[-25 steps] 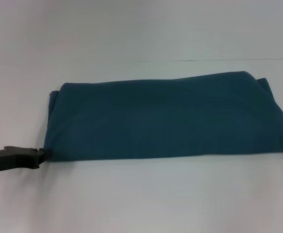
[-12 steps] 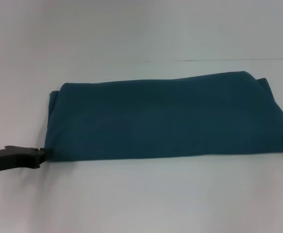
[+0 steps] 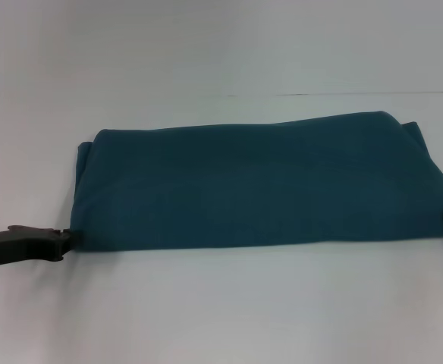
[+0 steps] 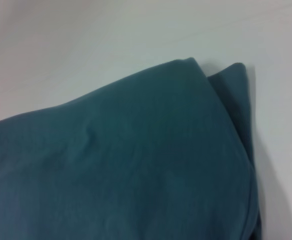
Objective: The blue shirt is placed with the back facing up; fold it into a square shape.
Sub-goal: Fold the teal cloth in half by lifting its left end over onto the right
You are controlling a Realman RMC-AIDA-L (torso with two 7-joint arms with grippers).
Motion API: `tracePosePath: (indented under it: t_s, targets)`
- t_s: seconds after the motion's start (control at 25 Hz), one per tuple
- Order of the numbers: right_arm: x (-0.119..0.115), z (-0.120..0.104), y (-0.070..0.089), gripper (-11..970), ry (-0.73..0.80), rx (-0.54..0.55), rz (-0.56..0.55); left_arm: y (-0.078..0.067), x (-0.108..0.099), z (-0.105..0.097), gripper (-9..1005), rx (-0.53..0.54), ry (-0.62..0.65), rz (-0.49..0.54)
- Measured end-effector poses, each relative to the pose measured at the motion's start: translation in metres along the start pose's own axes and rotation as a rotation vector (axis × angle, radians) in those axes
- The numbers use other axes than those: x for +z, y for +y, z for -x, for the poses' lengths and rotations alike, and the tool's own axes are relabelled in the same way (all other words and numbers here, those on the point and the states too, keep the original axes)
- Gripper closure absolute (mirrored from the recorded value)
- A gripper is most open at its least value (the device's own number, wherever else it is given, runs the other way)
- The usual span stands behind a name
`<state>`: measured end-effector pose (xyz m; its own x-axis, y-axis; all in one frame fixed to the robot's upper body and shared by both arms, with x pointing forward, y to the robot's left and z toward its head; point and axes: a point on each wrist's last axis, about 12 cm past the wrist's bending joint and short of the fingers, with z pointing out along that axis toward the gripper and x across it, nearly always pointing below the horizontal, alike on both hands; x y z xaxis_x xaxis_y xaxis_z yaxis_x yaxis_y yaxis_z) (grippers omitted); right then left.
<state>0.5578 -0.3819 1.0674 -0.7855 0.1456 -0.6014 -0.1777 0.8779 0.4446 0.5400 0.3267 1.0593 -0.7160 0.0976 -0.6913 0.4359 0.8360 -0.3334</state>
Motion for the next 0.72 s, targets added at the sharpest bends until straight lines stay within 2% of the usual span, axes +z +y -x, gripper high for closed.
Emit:
tracePosePath:
  t_s: [0.04,0.24,0.72]
  targets:
    - [0.0,0.0,0.0,462,-0.002,0.001,0.0,0.0,0.0,0.0,976,0.001,0.0,0.0]
    - [-0.002,-0.002,-0.002,717,-0.012,0.004,-0.006,0.0,0.0,0.001,975,0.006,0.0,-0.001]
    - [-0.012,-0.007,-0.012,943,-0.04,0.036,-0.02,0.001,-0.003,0.001,968,0.006,-0.004,0.004]
